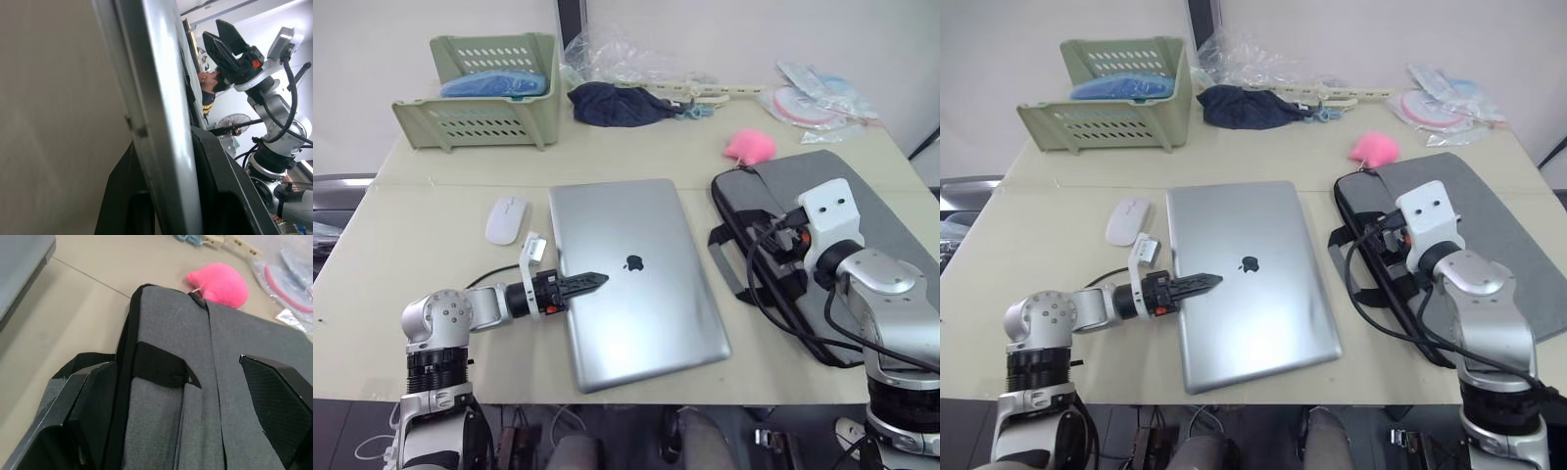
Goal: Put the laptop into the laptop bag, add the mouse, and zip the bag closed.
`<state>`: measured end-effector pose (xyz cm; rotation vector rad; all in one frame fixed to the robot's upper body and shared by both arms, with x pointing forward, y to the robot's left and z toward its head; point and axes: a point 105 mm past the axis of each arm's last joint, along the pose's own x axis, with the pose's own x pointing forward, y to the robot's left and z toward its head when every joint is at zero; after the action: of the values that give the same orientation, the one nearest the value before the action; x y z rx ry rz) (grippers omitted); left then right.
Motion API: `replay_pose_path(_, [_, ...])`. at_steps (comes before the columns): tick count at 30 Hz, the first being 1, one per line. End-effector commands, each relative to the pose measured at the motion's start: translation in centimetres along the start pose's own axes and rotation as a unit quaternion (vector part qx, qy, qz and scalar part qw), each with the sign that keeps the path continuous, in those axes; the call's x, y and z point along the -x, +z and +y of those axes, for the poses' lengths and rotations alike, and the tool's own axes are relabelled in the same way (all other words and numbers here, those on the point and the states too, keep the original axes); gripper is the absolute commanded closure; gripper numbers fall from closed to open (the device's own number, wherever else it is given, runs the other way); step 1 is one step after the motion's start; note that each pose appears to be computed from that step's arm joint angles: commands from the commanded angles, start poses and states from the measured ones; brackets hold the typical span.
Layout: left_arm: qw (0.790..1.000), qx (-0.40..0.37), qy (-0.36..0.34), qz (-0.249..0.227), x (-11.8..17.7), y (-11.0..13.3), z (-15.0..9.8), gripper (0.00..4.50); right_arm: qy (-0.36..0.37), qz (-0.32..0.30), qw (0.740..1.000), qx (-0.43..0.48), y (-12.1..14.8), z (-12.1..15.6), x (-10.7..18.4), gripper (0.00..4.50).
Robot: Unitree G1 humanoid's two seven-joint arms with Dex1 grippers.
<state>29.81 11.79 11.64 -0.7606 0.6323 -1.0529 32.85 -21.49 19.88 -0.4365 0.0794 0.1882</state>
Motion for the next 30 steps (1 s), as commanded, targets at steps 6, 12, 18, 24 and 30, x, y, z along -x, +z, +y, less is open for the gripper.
replay_pose_path(6, [0.998, -0.042, 0.045, 0.016, -0.5, -0.3, 0.4, 3.96, 0.004, -0.015, 1.0, -0.022, -0.4, 1.3, 0.6, 0.09])
replay_pose_path(12, [0.998, -0.047, 0.036, 0.014, -0.6, -0.2, 0.0, 3.96, 0.008, 0.008, 0.999, -0.039, -2.5, 1.6, 0.5, 0.09])
replay_pose_path(18, [0.998, -0.054, 0.036, 0.013, -0.6, -0.1, -0.3, 3.96, 0.013, 0.031, 0.998, -0.053, -4.8, 1.7, 0.6, 0.09])
replay_pose_path(24, [0.998, -0.056, 0.038, 0.014, -0.6, -0.2, -0.2, 3.96, 0.012, 0.036, 0.997, -0.06, -5.7, 1.4, 0.4, 0.09])
replay_pose_path(30, [0.998, -0.054, 0.041, 0.013, -0.7, -0.2, 0.0, 3.96, 0.006, 0.035, 0.996, -0.079, -5.6, 0.8, 0.0, 0.09])
